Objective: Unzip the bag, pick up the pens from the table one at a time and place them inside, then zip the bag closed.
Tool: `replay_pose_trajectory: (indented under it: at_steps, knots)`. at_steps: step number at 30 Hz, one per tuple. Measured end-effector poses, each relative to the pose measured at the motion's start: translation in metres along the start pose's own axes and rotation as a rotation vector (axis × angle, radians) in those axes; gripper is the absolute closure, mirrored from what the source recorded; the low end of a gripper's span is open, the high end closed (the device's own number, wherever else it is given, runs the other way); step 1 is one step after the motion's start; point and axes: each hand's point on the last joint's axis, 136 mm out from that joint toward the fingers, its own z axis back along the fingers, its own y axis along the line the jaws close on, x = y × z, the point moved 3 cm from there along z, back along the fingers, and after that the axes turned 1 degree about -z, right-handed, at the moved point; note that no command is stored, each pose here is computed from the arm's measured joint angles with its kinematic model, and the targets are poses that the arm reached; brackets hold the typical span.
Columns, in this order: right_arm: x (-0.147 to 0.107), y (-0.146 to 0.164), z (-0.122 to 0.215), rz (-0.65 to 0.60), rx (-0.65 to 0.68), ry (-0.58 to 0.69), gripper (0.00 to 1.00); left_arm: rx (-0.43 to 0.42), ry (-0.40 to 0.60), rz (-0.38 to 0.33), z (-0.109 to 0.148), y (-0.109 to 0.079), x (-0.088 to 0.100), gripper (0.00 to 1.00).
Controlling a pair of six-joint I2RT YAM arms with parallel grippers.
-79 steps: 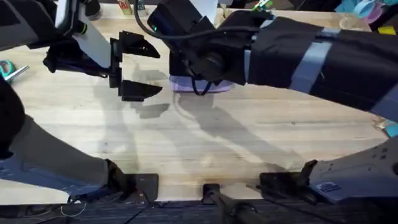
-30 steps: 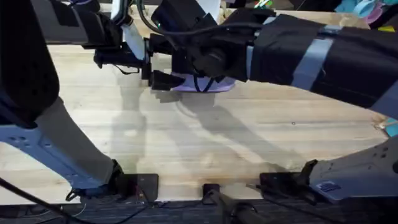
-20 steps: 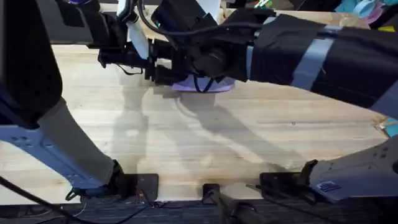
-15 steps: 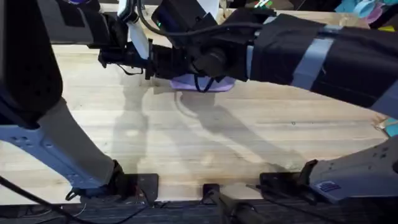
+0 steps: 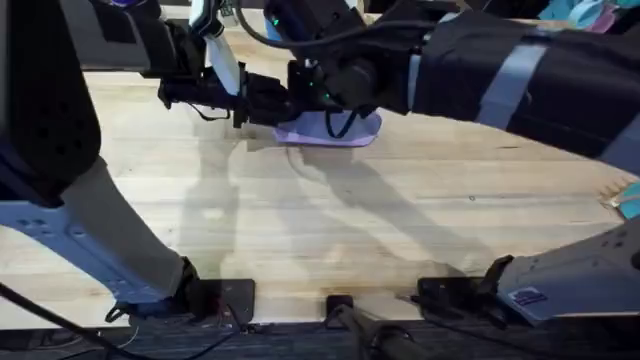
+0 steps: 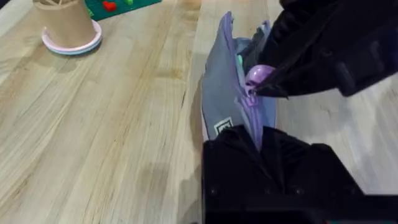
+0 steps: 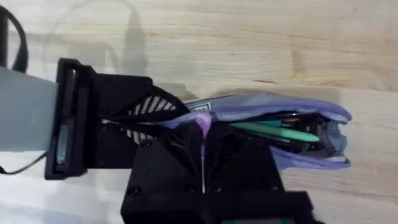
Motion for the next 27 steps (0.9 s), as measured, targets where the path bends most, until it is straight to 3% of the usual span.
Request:
replay_pose_trajectory:
  at_steps: [8, 17, 27]
  knots:
    - [-0.004, -0.034, -0.008, 0.01, -0.053, 0.103, 0.97, -0.003, 0.004, -0.002, -0.001, -0.001, 0.0, 0.957]
    - [0.009, -0.081, -0.018, -0.021, -0.093, 0.164, 0.97, -0.011, 0.001, -0.011, -0.004, -0.001, 0.001, 0.957]
    - [0.035, -0.157, -0.023, -0.133, -0.27, 0.123, 0.972, -0.01, 0.008, 0.001, -0.003, -0.002, 0.0, 0.957]
